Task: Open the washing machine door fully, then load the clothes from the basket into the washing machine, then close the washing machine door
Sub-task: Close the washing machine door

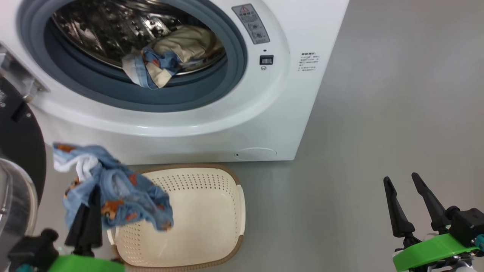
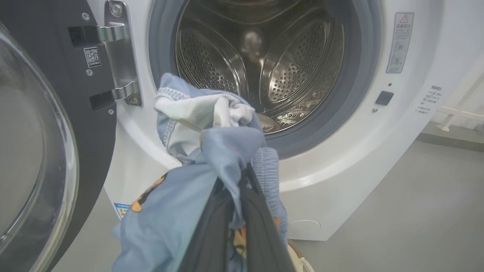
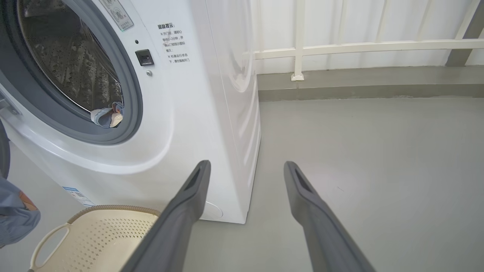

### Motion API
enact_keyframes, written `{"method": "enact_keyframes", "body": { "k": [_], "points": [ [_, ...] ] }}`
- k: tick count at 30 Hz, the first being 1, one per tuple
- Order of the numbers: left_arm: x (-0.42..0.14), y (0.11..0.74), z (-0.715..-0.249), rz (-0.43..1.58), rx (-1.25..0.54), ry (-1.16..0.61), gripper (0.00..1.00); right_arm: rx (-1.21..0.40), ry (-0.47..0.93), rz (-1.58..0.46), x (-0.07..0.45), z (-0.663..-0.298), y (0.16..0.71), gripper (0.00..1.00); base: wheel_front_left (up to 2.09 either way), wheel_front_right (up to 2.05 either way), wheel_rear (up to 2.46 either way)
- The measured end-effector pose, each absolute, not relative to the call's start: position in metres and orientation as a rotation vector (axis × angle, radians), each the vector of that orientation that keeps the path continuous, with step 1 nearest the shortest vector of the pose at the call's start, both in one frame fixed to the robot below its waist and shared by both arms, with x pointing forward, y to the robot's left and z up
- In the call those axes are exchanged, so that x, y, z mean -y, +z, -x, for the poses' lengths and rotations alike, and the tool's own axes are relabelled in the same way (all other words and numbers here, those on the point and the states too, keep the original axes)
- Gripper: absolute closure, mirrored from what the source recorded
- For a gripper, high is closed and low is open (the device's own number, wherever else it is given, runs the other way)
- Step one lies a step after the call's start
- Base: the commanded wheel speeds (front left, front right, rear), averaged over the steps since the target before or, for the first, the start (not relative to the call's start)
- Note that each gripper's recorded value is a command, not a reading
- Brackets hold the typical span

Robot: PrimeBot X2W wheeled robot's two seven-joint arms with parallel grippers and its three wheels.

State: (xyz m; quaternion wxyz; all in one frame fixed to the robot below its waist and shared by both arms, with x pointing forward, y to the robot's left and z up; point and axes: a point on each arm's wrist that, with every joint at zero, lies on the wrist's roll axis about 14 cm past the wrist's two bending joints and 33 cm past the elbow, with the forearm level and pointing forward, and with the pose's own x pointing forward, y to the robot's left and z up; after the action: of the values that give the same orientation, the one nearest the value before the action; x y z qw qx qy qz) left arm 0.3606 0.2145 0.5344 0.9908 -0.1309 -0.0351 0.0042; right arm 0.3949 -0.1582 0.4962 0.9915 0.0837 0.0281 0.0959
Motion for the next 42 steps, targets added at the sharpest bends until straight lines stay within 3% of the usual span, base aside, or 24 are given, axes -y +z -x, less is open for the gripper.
{"method": "enact_keyframes", "body": {
  "k": [18,42],
  "points": [
    [-0.175,0.579,-0.466,0.248,0.208,-0.154,1.0,-0.072,0.142,-0.196,0.166,-0.416,0.483,0.0,0.0,0.0,0.0],
    [-0.143,0.509,-0.589,0.224,-0.04,-0.204,1.0,-0.108,0.11,-0.202,0.172,-0.442,0.458,0.0,0.0,0.0,0.0]
  ]
}}
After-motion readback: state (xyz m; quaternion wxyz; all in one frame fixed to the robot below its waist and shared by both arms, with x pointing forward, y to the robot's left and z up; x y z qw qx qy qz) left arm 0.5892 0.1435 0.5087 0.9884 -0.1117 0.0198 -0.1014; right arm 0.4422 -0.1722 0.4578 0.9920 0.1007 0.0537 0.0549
